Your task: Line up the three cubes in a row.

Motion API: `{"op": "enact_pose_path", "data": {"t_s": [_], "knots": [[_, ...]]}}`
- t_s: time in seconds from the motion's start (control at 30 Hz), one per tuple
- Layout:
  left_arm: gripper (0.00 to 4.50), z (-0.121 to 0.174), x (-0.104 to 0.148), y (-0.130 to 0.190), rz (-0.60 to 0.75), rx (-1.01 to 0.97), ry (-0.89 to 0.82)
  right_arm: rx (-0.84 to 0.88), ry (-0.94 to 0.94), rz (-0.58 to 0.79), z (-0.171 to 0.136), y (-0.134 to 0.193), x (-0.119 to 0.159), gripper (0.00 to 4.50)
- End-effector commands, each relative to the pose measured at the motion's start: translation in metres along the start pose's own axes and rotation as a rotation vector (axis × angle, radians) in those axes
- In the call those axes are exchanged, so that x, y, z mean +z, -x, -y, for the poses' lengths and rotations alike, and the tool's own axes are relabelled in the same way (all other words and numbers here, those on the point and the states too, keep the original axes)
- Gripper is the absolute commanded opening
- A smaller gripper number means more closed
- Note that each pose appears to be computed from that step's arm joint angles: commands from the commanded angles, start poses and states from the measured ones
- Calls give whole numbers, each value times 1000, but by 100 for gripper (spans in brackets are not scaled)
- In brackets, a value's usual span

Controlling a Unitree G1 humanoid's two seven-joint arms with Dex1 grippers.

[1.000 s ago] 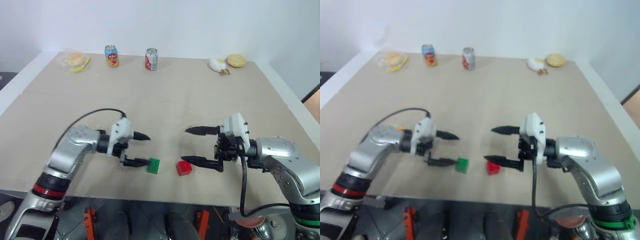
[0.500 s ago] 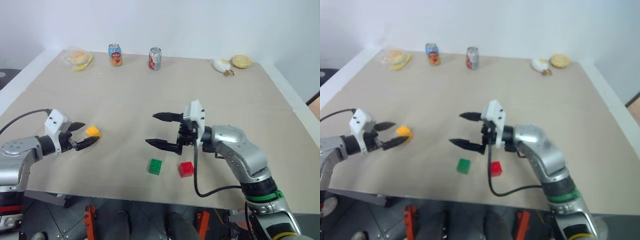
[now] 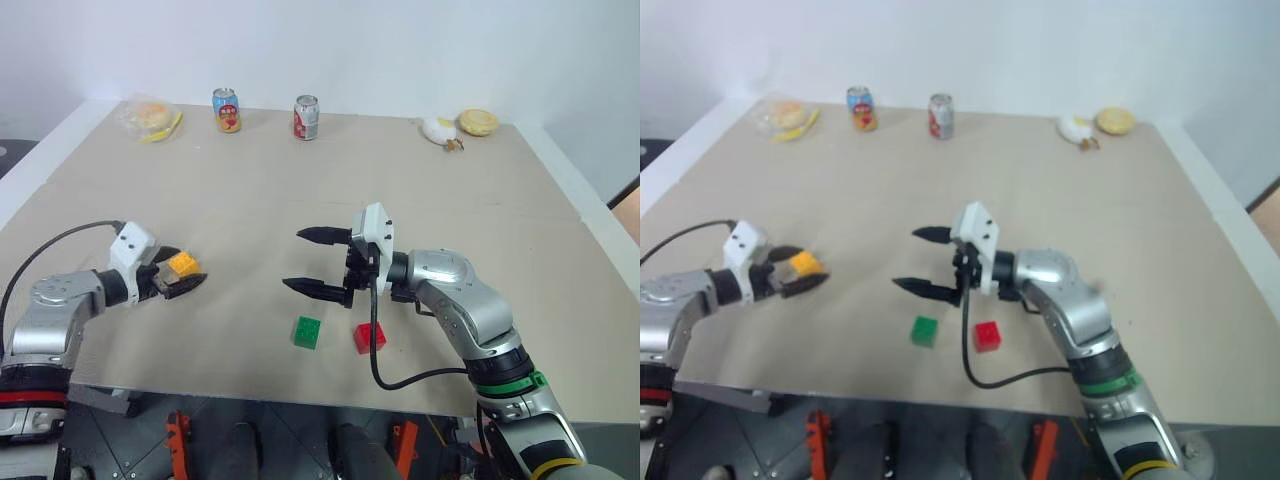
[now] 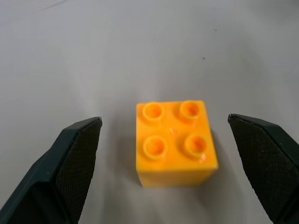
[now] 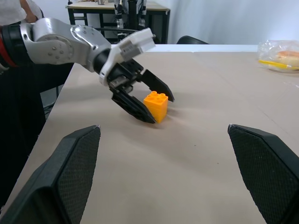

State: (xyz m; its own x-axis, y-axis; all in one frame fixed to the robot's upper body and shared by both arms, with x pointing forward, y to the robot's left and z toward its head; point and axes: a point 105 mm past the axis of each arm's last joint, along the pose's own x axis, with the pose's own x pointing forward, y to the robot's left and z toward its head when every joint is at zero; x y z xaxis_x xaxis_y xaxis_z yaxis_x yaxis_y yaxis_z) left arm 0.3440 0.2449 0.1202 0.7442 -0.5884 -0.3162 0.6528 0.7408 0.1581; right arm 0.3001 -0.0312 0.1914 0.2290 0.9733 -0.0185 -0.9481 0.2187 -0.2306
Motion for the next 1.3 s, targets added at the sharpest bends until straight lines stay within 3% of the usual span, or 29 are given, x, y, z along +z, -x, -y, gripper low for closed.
{"op": "enact_pose_path", "data": {"t_s": [0.03,0.1,0.23,0.3,0.43,0.57,0.8,1.3], "knots": [[388,-5,7,-3,20,9,-34,1,43,49,-2,4,18,450],[337,-6,6,-5,19,11,-33,1,41,49,-3,5,19,450],[179,-6,8,-7,25,3,-34,-2,38,49,-4,6,20,450],[138,-6,9,-8,26,-3,-30,-4,37,52,-4,6,21,450],[139,14,19,-12,53,-126,-73,12,30,60,-11,15,25,450],[139,60,46,-17,149,-400,-191,55,8,17,-23,37,24,450],[139,103,39,-16,82,-688,-311,55,14,-67,-27,59,19,450],[139,135,26,-29,49,-835,-339,-24,21,-93,-29,70,20,450]]}}
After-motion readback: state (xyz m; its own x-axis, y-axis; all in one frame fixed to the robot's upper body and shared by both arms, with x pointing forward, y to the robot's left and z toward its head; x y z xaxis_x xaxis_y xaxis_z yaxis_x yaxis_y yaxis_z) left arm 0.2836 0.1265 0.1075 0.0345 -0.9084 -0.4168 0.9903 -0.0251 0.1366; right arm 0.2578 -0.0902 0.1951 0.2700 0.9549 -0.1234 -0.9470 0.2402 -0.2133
